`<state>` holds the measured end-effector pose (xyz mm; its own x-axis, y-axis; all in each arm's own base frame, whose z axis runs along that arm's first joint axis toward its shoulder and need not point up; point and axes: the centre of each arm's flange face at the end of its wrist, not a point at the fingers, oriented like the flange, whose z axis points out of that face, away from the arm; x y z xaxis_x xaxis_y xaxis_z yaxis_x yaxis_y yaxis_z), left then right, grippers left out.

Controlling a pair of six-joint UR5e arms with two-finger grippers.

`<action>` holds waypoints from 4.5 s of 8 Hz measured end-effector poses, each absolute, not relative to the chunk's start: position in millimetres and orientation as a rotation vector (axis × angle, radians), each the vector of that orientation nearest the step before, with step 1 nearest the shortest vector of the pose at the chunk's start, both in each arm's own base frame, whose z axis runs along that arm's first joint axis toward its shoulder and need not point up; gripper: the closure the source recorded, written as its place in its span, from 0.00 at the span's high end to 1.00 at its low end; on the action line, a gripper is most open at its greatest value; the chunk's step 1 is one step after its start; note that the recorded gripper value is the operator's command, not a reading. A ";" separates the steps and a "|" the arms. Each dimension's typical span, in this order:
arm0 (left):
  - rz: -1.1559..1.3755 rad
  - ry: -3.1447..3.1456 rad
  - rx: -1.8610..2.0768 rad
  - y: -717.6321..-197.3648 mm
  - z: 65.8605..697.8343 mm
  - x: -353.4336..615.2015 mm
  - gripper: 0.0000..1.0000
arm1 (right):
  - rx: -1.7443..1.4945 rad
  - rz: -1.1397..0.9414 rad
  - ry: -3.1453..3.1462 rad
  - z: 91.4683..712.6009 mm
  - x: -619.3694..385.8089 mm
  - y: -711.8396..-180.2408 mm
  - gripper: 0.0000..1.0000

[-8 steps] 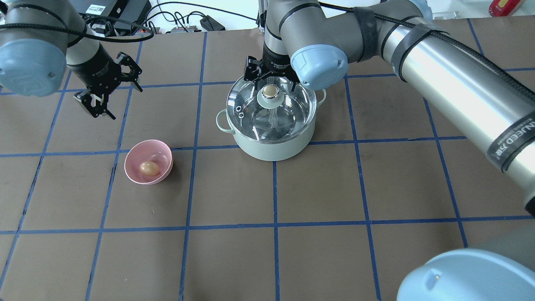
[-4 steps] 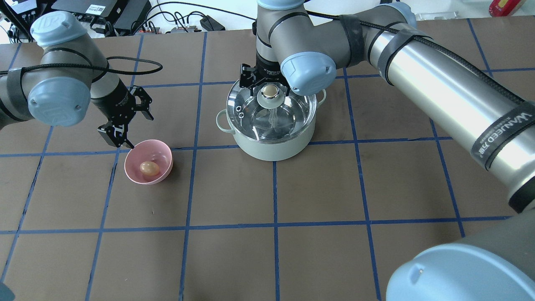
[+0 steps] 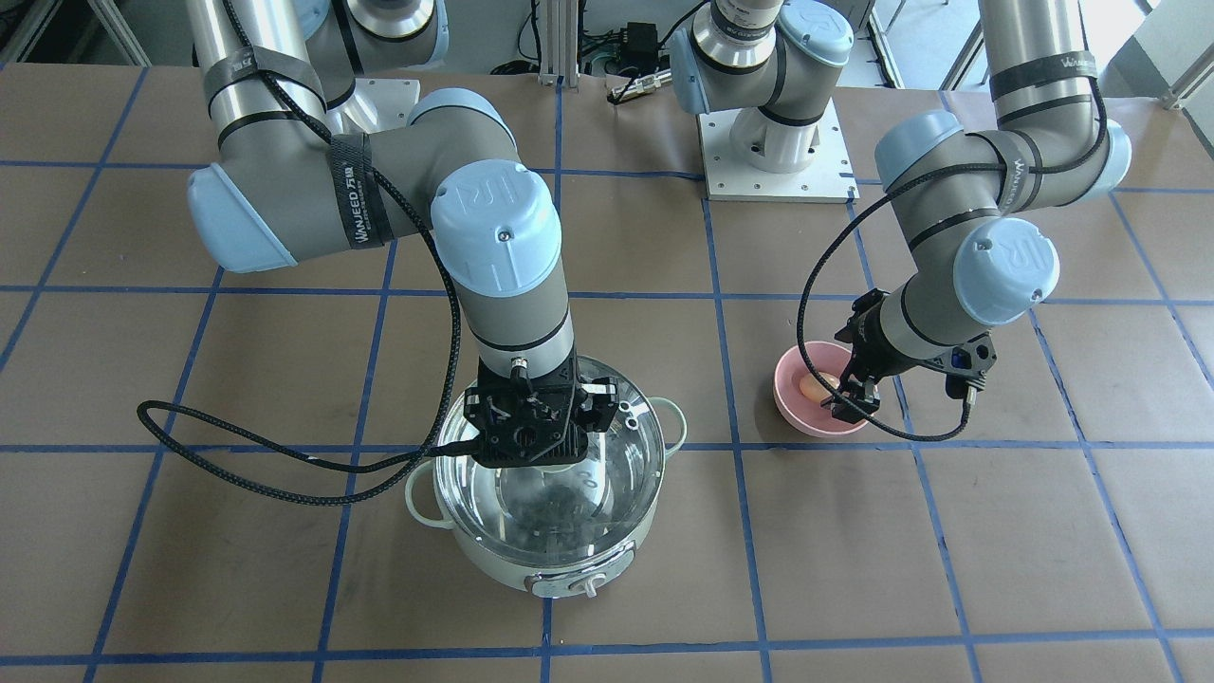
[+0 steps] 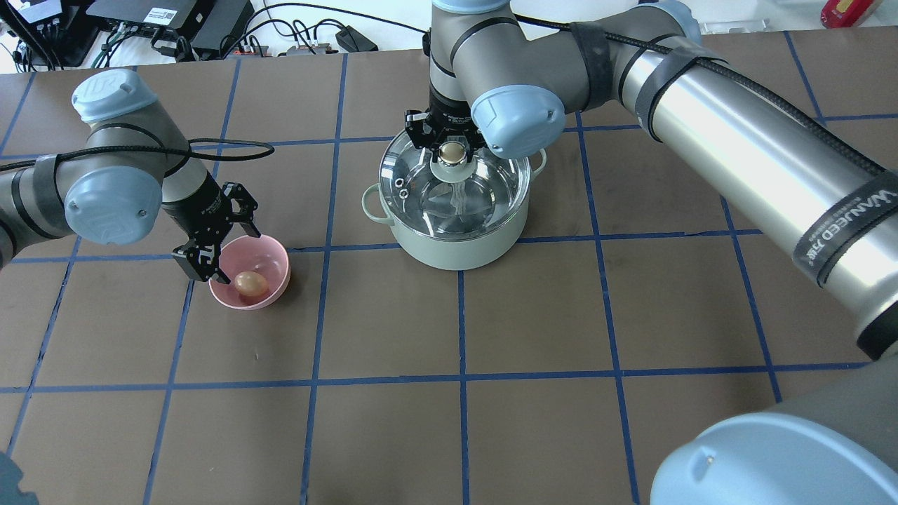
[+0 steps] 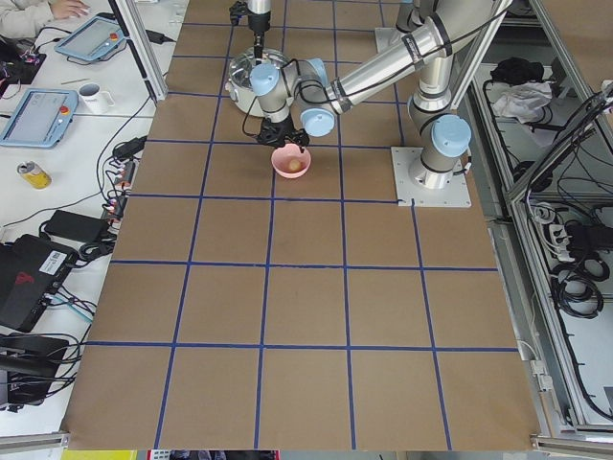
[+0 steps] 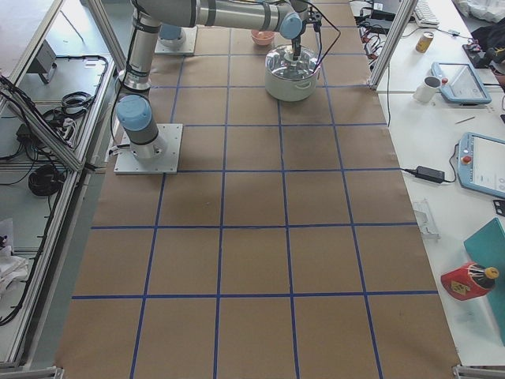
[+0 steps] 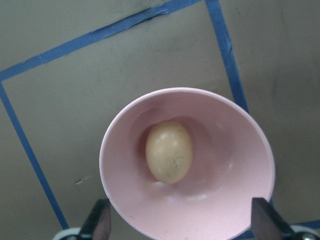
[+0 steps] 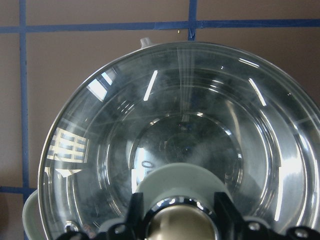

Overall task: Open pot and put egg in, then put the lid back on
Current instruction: 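Grasp the glass lid knob with the right gripper while the left lowers into the bowl, then lift the glass lid off the pot and move it away with the right gripper, then grasp the brown egg in the pink bowl with the left gripper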

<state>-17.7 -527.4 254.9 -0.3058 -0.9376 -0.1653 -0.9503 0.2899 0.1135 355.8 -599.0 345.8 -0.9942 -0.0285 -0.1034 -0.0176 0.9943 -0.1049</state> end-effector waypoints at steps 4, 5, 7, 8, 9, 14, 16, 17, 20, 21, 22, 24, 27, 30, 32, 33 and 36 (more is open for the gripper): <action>0.257 2.527 -1.765 -526.0 230.4 -10.8 1.00 | -0.042 -0.204 3.016 383.8 340.0 -591.6 0.00; 0.252 2.531 -1.764 -521.8 223.9 -9.3 1.00 | -0.059 -0.205 3.024 402.2 322.4 -588.6 0.00; 0.255 2.527 -1.764 -515.8 215.8 -9.0 1.00 | -0.122 -0.172 3.044 437.7 257.0 -588.9 0.00; 0.261 2.523 -1.763 -513.6 213.2 -9.3 1.00 | -0.134 -0.157 3.056 450.8 218.3 -590.2 0.00; 0.270 2.520 -1.762 -511.3 210.1 -9.7 1.00 | -0.140 -0.147 3.066 458.9 185.2 -591.7 0.00; 0.293 2.512 -1.745 -510.2 196.2 -9.1 1.00 | -0.181 -0.124 3.129 473.3 81.4 -596.4 0.00; 0.286 2.509 -1.742 -513.1 193.0 -7.7 1.00 | -0.190 -0.117 3.141 476.7 70.1 -593.3 0.00; 0.284 2.509 -1.743 -514.4 192.6 -7.4 0.98 | -0.192 -0.117 3.142 477.0 68.5 -593.1 0.00; 0.289 2.513 -1.747 -515.9 191.4 -8.4 0.96 | -0.194 -0.126 3.143 480.7 68.9 -590.7 0.00; 0.293 2.514 -1.746 -515.8 190.2 -9.1 0.96 | -0.194 -0.123 3.148 480.8 68.8 -589.7 0.00; 0.297 2.514 -1.745 -515.5 189.2 -9.4 0.96 | -0.194 -0.112 3.155 478.3 68.3 -588.4 0.00; 0.310 2.512 -1.742 -516.1 184.5 -10.1 0.96 | -0.196 -0.098 3.160 474.4 67.9 -587.0 0.00; 0.315 2.512 -1.736 -520.0 175.4 -10.6 0.94 | -0.194 -0.104 3.163 477.6 67.2 -584.3 0.00; 0.312 2.513 -1.736 -521.1 175.5 -10.7 0.65 | -0.194 -0.109 3.163 479.8 67.4 -582.4 0.00; 0.314 2.514 -1.737 -521.1 175.3 -10.9 0.49 | -0.194 -0.109 3.158 479.5 67.8 -582.6 0.00; 0.313 2.515 -1.738 -521.3 175.7 -11.0 0.38 | -0.194 -0.109 3.156 479.4 68.0 -582.7 0.00; 0.314 2.514 -1.736 -522.6 179.9 -10.5 0.02 | -0.194 -0.111 3.157 479.8 67.9 -582.5 0.00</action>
<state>-10.5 -522.6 179.9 -0.3593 -0.9170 -0.1732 -0.9314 0.3409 0.1274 67.9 -582.5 479.8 -0.9922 -0.1215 0.0280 -0.1232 0.9900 -0.0687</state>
